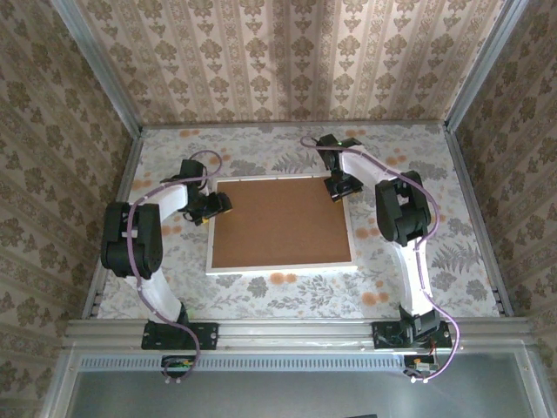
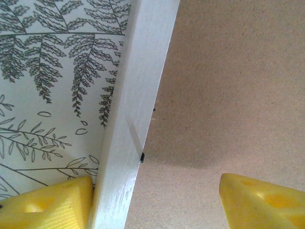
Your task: Put the photo into the frame
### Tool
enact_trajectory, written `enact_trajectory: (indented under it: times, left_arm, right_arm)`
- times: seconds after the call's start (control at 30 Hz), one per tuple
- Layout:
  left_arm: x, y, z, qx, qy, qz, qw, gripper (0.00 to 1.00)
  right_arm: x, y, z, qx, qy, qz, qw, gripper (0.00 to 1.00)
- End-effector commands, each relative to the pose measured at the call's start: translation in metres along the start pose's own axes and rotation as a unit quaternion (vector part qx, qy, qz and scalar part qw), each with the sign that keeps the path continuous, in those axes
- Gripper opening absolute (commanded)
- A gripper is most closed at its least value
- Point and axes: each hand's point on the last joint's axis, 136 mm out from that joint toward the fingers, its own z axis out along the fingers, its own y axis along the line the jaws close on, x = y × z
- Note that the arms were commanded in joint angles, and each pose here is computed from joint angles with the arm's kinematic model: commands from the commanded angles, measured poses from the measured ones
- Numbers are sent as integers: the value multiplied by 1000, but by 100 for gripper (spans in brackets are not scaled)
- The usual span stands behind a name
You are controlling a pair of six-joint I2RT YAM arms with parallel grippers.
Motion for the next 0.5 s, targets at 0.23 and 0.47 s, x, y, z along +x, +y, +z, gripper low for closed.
enact_trajectory:
  times: [0.23,0.47]
  left_arm:
    - [-14,-26,-1,28,-27,47,998,74]
    - [-13,-23,-3,22,-28,47,998,74]
  right_arm:
    - [50,15,-52,-249,-36,110,962,52]
    - [112,10,-33,-267,12,165,949,45]
